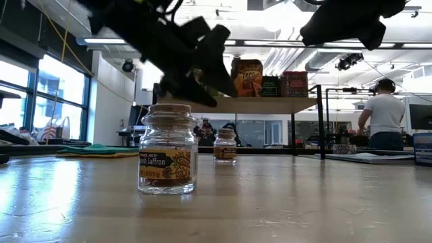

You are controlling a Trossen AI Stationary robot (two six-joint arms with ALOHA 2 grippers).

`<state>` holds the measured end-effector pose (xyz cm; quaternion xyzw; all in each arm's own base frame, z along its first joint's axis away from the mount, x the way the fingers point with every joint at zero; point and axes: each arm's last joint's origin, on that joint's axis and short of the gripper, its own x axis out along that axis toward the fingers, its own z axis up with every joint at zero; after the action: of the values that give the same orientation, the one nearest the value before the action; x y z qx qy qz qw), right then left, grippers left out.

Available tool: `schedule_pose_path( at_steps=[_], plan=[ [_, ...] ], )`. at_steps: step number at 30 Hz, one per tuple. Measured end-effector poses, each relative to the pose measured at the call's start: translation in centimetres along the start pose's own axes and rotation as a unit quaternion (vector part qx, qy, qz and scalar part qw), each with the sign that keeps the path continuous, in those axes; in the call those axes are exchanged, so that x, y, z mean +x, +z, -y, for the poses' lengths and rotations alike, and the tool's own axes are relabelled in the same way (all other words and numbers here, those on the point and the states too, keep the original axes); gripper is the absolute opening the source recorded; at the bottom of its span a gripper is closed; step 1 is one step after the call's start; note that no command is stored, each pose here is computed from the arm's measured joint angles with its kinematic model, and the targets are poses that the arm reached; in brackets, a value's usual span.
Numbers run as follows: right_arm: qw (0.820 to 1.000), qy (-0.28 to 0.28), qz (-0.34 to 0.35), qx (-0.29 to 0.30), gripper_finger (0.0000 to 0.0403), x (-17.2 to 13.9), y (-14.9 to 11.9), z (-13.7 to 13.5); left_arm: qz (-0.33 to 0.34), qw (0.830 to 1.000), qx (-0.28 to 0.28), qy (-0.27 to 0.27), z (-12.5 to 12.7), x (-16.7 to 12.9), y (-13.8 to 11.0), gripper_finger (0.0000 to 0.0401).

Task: Shelf spices
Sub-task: Put the brown seasoning bottle on the shelf

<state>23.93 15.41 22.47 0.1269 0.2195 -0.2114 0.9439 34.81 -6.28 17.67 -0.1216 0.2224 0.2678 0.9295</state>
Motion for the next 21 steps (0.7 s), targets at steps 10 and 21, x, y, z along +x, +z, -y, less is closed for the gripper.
schedule_pose_path(
  at_steps=[10, 21],
  plan=[
    [1.000, -0.018, 0.013, 0.002, 0.0076, 0.2, 0.2, 0.2, -0.013, 0.999, -0.008, 0.029, -1.4, 3.5, -1.5, 0.0284],
    [1.000, -0.018, 0.013, -0.001, 0.0076, 0.2, 0.1, 0.2, -0.053, 0.998, -0.016, 0.007, -2.7, 4.9, -1.4, 0.0265]
  ],
)
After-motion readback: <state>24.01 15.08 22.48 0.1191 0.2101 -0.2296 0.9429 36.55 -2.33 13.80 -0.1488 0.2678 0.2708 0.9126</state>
